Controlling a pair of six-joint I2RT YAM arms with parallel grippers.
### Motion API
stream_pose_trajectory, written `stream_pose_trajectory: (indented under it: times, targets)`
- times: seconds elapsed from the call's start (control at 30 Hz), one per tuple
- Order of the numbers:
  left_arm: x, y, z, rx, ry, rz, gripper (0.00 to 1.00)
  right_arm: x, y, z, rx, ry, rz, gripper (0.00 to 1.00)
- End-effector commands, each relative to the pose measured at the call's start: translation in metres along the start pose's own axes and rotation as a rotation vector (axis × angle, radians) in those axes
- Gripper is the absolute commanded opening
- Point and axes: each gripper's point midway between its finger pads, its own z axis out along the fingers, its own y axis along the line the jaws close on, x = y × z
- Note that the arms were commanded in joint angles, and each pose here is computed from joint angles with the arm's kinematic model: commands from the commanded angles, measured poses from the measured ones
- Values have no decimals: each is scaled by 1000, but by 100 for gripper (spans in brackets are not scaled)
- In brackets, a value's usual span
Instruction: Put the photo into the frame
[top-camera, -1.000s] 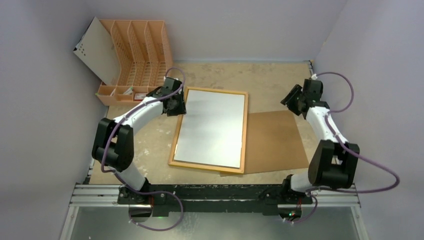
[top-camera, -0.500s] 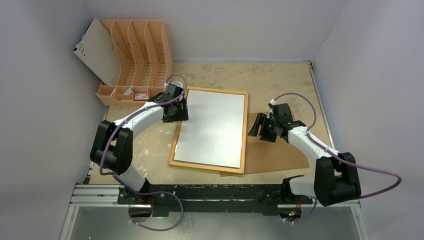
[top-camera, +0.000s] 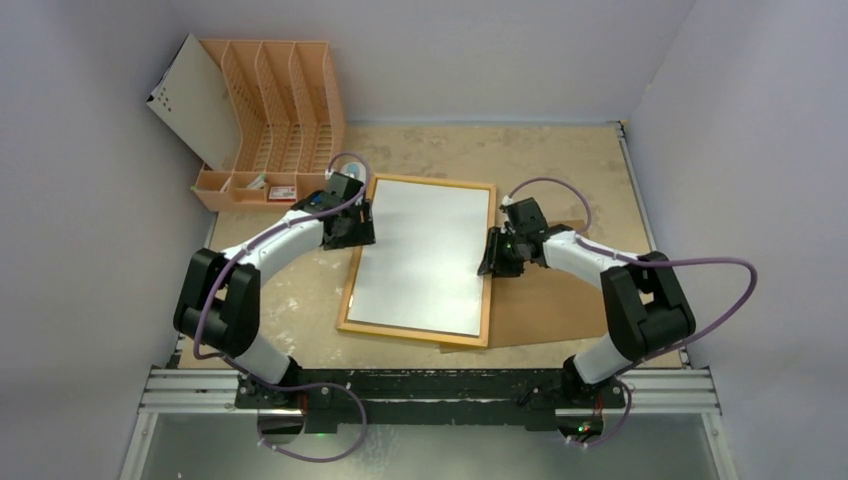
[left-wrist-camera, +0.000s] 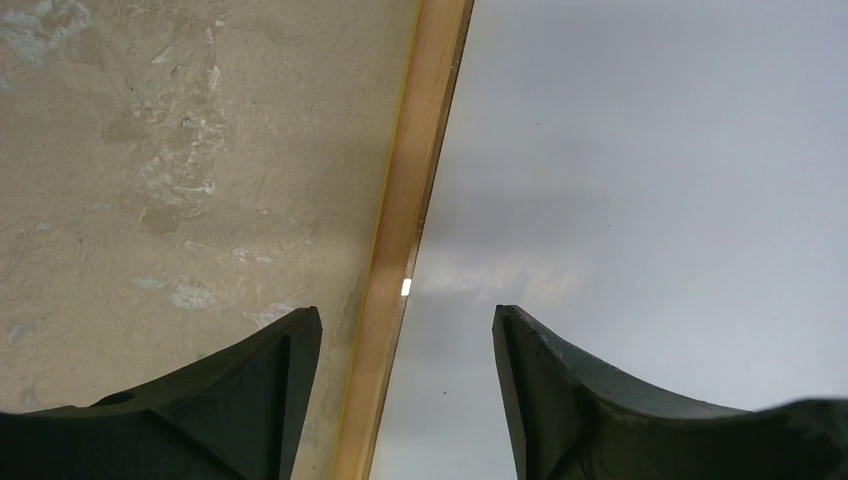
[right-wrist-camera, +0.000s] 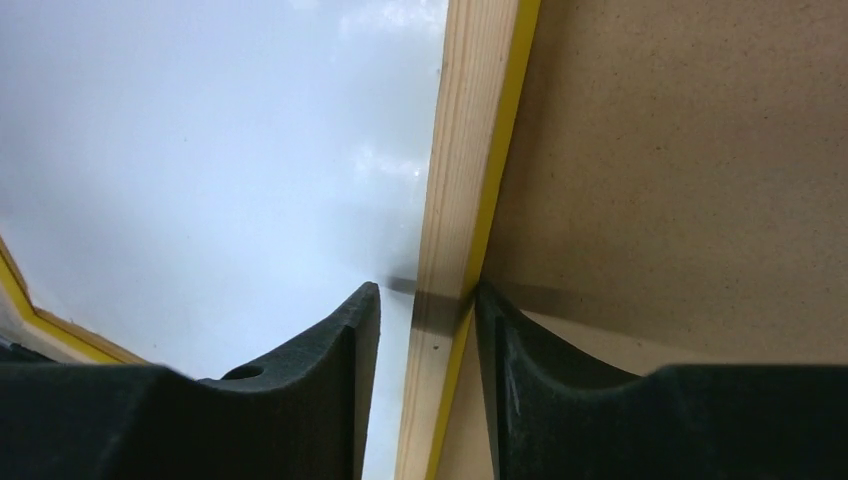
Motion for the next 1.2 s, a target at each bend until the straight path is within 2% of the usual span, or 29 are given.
stream_pose_trajectory:
  times: [0.0, 0.2, 0.37, 0.57, 0.87, 1.17]
  targets:
    - [-8, -3, -7, 22, -42, -33, 67, -3, -7, 7, 88, 4, 5, 39]
    - [-7, -6, -4, 35, -39, -41, 67, -13, -9, 4, 131, -35, 45, 17]
    - [-8, -11, -3, 56, -38, -54, 67, -23, -6, -2, 145, -79, 117, 6]
    - [-11, -15, -6, 72, -37, -47, 67, -46, -12, -13, 164, -189, 240, 5]
    - [-18, -21, -11, 93, -41, -43, 67, -80, -55, -21, 170, -291, 438, 5]
    - [-3, -28, -13, 159, -14, -84, 67, -112, -38, 9, 59, -300, 556, 6]
